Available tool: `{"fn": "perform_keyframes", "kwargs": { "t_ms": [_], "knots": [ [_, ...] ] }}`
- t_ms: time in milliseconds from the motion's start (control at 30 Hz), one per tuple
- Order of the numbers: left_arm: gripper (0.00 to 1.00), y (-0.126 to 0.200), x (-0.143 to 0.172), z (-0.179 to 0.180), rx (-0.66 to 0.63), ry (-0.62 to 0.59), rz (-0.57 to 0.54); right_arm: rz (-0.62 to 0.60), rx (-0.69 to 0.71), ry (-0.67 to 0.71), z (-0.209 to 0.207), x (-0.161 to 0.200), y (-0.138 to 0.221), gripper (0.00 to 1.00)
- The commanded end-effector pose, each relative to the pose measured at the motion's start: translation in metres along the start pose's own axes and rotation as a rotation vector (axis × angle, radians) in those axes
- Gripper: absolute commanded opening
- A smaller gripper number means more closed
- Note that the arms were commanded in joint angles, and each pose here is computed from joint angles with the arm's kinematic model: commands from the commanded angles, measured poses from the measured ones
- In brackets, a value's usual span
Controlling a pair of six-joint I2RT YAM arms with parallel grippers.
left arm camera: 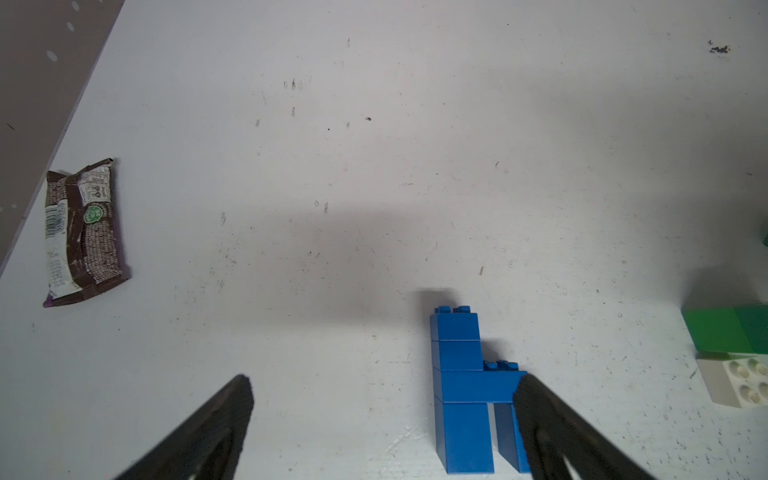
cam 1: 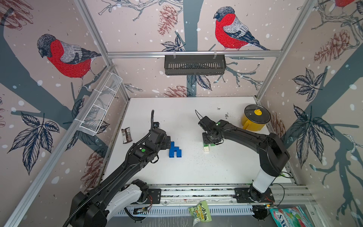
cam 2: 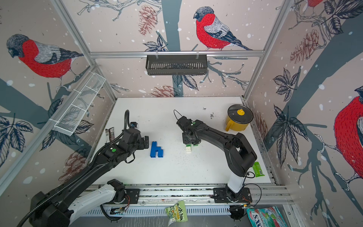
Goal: Assemble the letter h with lego
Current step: Assemble the lego brick with the lego brick.
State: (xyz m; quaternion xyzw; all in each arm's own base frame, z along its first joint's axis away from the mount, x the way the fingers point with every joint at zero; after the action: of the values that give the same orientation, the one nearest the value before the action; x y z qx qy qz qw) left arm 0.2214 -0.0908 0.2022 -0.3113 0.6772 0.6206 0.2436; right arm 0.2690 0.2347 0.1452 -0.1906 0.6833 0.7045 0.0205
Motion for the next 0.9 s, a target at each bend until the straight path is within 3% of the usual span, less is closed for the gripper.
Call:
{"fn": "perform_keyframes", "kwargs": {
  "t_ms": [0,167,300,567,633,867],
  "knots": [
    [0.98,0.001,-0.004,0.0,-0.003,0.005,-0.018,0.034,0.011,-0.01,0.001,0.005,-0.001,0.44],
    [0.98,0.001,-0.004,-0.001,-0.002,0.004,-0.017,0.001,0.0,-0.019,0.007,-0.001,0.011,0.47],
    [0.98,0.001,-0.004,-0.001,-0.001,0.004,-0.017,-0.035,-0.022,-0.031,0.01,-0.009,0.025,0.55],
    [0.98,0.007,-0.008,0.001,-0.006,0.011,-0.041,-0.102,-0.008,-0.075,-0.008,-0.025,0.044,0.87],
    [0.98,0.01,-0.01,0.001,-0.002,0.016,-0.057,-0.123,-0.008,-0.093,-0.018,-0.029,0.047,1.0],
    [0.98,0.02,-0.017,0.008,-0.022,0.056,-0.126,-0.172,-0.018,-0.165,-0.053,-0.038,0.045,1.0]
  ]
}}
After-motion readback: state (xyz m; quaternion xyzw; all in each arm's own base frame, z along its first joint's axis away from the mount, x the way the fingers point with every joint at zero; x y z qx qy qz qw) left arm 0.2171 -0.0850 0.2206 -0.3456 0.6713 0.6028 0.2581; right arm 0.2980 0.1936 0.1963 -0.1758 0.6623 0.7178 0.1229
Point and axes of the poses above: each gripper's point midway between its finger pads, its own y axis back along the fingers, its own z axis along the line the jaws close on, x = y × z, the point moved 7 cm from there along y, back along the fingers, and after that the axes turned 5 degrees about y, right-handed, at the moved point
